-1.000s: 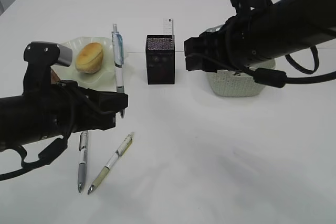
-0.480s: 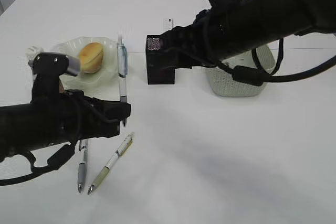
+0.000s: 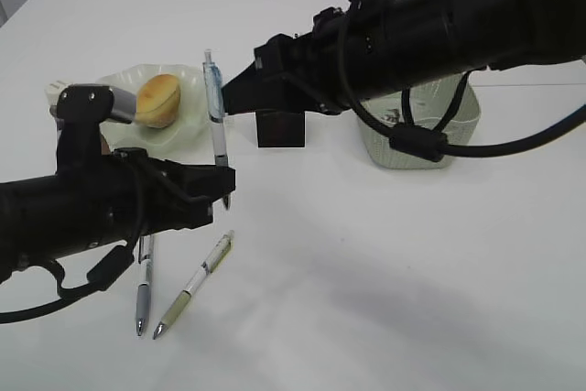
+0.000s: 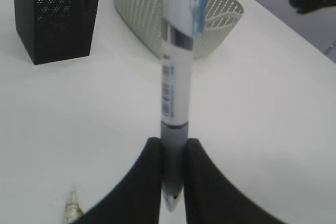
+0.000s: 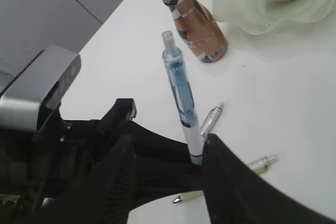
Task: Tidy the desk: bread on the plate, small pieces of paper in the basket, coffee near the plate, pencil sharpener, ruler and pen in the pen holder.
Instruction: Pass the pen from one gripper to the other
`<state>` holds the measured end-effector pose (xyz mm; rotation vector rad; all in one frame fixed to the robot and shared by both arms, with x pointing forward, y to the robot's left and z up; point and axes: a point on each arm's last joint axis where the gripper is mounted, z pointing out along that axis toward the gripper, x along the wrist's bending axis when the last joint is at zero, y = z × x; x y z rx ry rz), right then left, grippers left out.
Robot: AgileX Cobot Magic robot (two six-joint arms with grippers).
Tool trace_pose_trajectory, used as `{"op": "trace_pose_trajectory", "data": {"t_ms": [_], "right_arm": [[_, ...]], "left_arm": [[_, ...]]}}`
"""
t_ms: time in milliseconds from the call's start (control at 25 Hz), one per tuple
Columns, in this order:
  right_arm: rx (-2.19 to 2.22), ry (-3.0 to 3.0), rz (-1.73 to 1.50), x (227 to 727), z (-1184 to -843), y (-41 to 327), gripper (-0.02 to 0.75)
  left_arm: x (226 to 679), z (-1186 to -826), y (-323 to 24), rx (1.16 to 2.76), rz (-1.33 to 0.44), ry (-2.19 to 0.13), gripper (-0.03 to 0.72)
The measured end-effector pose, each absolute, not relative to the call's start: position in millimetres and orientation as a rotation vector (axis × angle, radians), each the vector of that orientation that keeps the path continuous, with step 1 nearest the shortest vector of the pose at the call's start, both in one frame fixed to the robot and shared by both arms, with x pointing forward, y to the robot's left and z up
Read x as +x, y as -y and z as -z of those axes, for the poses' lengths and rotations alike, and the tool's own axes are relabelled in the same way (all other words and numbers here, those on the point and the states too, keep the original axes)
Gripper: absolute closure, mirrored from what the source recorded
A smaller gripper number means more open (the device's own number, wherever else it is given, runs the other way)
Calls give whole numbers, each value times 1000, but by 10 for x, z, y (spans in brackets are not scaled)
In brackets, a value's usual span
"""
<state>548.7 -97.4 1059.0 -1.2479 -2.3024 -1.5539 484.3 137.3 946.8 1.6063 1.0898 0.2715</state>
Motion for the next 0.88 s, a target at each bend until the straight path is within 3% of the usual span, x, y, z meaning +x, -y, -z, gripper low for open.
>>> {"op": "trace_pose_trajectory", "data": {"t_ms": [880], "right_arm": [[-1303,2228,1606,5568,-10539,947,397]], "left_arm": [[4799,-9547,-1295,1536,-162,-1020,631]]}}
